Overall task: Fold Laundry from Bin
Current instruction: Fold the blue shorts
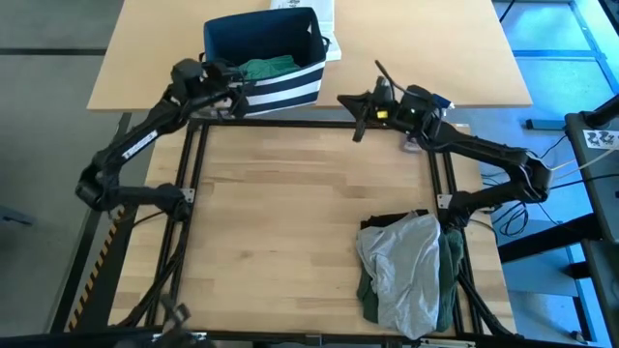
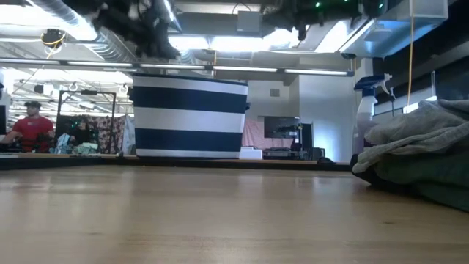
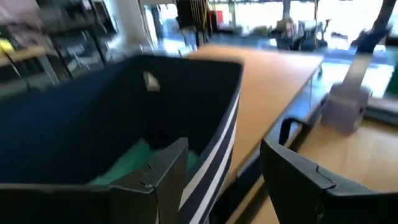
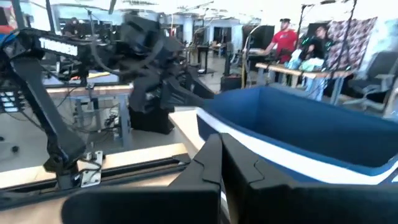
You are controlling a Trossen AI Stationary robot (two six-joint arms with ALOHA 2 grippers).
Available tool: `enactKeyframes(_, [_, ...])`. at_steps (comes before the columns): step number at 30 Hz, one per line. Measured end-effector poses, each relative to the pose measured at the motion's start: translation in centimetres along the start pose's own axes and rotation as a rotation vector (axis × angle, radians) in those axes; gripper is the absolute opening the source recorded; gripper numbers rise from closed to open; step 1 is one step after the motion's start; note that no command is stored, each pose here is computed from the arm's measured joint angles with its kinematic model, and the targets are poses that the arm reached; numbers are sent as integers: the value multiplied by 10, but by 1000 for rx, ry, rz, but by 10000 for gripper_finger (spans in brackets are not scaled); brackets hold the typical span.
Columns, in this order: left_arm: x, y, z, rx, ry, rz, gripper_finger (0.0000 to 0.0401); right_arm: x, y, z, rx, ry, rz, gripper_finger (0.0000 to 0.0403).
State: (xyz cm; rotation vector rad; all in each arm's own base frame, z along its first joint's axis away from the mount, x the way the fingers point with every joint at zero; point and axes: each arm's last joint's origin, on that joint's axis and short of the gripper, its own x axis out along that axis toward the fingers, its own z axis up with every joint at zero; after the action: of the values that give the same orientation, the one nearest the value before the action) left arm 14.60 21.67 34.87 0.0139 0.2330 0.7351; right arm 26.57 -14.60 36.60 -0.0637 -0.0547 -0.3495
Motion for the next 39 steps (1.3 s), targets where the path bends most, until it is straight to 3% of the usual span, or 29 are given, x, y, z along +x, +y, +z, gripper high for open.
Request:
enactKeyframes(5, [31,24,-25,50,124,15,194,21,-23,-9,41,54,46,1])
enactKeyframes(10, [50,38,-17,120,237,-5,194,47,-32,-6,44,123,121,1])
enactKeyframes(17, [70,33,9,286,420,-5,195,70,-38,3,12,198,166,1])
enactKeyframes(23, [99,30,-10,363,658,-58,190,72,-38,6,-9,184,171,1])
enactKeyframes(26, [105,25,-16,419,694,-82,152,72,-38,6,-9,185,172,1])
enactKeyframes(31, [103,8,-15,479,703,-159,22,72,-38,7,-28,181,173,3])
enactKeyframes(39, [94,-44,-8,570,731,-303,5,70,-40,54,-89,173,149,77])
